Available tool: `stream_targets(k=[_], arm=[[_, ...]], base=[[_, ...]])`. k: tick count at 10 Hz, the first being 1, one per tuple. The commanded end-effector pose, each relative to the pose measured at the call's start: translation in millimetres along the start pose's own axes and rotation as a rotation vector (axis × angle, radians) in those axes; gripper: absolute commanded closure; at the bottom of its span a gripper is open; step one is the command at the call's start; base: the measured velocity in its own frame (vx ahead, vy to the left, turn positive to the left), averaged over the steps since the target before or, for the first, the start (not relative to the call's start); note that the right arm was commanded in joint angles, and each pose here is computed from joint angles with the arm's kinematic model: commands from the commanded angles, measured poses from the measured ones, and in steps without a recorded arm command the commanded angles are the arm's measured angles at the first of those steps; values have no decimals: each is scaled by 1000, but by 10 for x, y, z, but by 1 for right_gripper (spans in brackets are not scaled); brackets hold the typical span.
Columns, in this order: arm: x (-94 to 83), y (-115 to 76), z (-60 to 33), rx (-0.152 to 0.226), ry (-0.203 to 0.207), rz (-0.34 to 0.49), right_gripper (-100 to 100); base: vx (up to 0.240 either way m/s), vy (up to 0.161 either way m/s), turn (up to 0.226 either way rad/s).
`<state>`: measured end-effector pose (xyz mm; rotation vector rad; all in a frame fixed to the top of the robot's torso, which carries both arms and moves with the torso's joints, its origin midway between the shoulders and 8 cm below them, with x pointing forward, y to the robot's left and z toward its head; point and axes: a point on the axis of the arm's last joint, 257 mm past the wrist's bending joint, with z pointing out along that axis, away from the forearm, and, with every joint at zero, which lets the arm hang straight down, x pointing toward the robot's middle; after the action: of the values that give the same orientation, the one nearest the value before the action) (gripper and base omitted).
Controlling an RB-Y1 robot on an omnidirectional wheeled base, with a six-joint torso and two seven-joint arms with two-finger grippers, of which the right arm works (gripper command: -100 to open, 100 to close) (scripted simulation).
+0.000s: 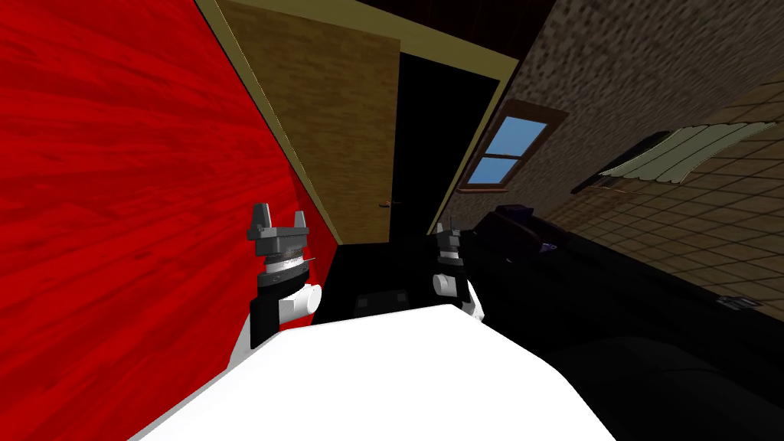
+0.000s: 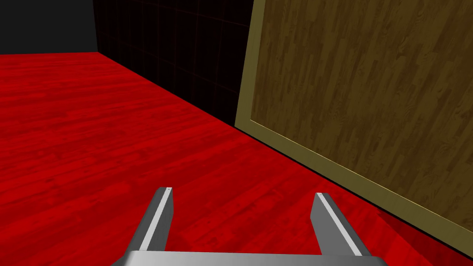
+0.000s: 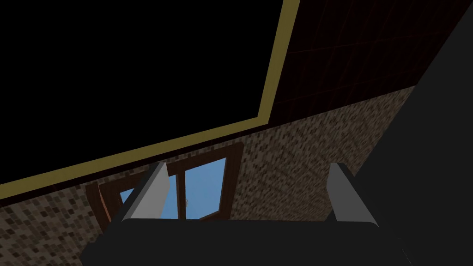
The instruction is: Pull the door open
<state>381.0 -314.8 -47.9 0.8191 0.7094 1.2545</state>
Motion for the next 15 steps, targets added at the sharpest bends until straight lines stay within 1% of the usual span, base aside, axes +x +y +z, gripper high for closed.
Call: stream_targets(k=[1, 8, 9, 15], arm=[[18, -114, -14, 16, 6, 7, -100], [73, -696, -85, 90, 29, 38, -100], [70, -723, -97, 96, 29, 38, -100], [99, -1272, -202, 170, 45, 61, -100]], base=[[79, -11, 21], [91, -13, 25], [69, -4, 9], [82, -12, 30]])
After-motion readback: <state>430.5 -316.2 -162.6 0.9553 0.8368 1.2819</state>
